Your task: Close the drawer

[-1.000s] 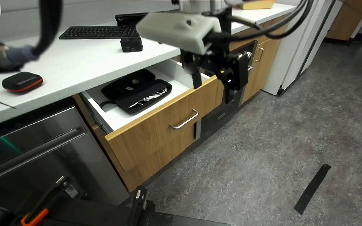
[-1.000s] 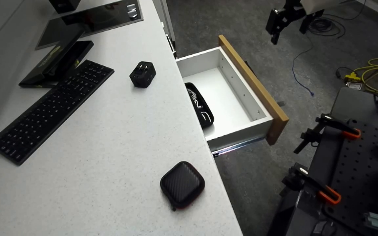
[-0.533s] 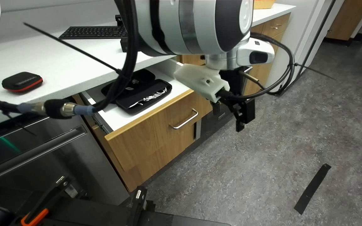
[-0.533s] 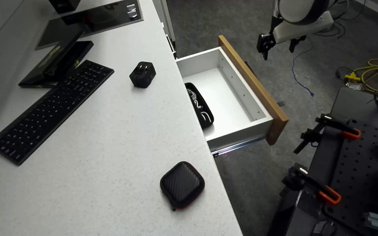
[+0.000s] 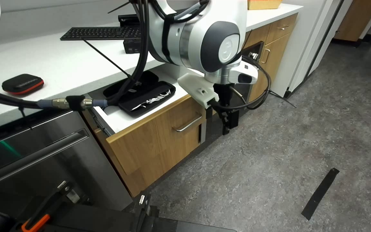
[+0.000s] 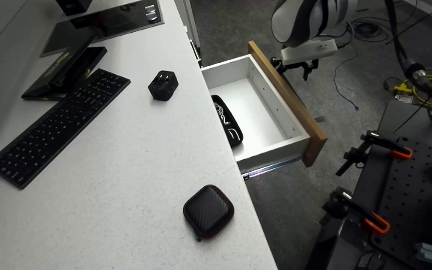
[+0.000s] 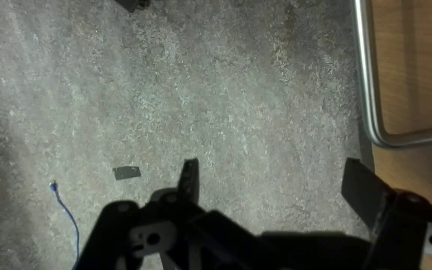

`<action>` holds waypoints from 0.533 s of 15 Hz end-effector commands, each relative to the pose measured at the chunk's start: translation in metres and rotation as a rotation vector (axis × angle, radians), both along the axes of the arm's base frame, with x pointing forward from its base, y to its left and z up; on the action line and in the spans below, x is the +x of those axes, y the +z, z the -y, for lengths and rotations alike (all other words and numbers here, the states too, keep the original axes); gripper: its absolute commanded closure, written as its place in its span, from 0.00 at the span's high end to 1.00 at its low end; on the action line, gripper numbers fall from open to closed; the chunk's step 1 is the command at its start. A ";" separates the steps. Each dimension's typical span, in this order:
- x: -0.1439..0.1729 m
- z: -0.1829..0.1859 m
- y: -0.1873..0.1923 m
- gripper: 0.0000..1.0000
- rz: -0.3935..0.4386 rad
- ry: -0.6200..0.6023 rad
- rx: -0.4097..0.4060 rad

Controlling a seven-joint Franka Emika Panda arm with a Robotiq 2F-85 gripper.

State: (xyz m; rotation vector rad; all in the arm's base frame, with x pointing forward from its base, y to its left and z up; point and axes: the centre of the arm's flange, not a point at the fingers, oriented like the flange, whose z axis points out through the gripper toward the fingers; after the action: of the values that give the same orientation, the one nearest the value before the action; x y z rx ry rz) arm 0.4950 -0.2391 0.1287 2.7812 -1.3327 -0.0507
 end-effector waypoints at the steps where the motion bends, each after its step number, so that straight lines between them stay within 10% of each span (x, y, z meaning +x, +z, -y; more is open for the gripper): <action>1: 0.031 -0.006 -0.004 1.00 -0.003 0.035 0.083; 8: 0.078 -0.060 0.011 1.00 -0.009 0.115 0.137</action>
State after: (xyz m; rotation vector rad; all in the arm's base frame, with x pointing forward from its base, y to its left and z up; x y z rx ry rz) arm 0.5422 -0.2004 0.1370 2.9131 -1.2328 -0.1410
